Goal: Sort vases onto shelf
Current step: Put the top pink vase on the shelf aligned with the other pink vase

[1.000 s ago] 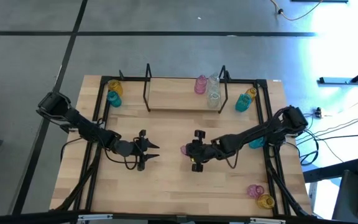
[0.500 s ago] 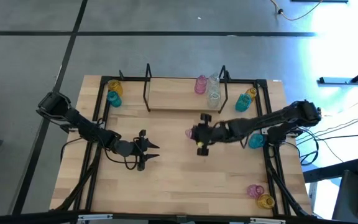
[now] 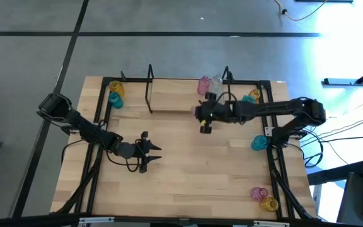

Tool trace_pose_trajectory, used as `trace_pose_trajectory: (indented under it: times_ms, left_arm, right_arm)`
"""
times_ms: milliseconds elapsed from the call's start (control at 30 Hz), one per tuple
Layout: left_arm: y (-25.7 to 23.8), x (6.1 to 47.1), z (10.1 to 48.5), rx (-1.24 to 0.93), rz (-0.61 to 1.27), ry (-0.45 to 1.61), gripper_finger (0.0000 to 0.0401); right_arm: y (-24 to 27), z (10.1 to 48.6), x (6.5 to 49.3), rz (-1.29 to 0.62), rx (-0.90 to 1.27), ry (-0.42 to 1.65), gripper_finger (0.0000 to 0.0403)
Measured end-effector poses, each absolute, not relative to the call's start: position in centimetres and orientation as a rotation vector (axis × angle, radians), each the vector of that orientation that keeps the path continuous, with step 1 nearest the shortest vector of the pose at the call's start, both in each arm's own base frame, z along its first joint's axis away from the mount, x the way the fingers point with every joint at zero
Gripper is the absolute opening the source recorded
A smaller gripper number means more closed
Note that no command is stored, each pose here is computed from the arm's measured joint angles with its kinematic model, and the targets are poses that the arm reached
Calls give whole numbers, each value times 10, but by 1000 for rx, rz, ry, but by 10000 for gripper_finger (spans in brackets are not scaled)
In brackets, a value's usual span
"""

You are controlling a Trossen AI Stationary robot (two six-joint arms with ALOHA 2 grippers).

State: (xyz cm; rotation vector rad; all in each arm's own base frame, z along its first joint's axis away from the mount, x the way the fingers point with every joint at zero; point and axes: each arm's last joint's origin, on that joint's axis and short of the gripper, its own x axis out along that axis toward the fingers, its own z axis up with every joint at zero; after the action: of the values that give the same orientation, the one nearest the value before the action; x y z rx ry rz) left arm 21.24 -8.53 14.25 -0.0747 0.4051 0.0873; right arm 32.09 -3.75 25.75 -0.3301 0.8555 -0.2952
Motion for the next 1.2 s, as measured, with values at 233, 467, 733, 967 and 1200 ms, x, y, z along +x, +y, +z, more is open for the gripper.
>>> trace_pose_trajectory:
  times_ms: [233,467,733,967,1200]
  left_arm:
    - [-85,212,143,-74,88,405,162]
    - [-85,212,142,-69,88,407,162]
    - [-85,212,142,-66,95,406,162]
    - [-85,212,142,-66,98,405,162]
    - [-85,212,142,-66,99,405,162]
  right_arm:
    - [-71,253,317,-191,-323,885,124]
    - [-102,247,314,-239,-307,904,124]
    - [-126,242,311,-294,-297,913,124]
    - [-134,244,309,-293,-281,881,124]
    - [-140,242,307,-285,-254,881,124]
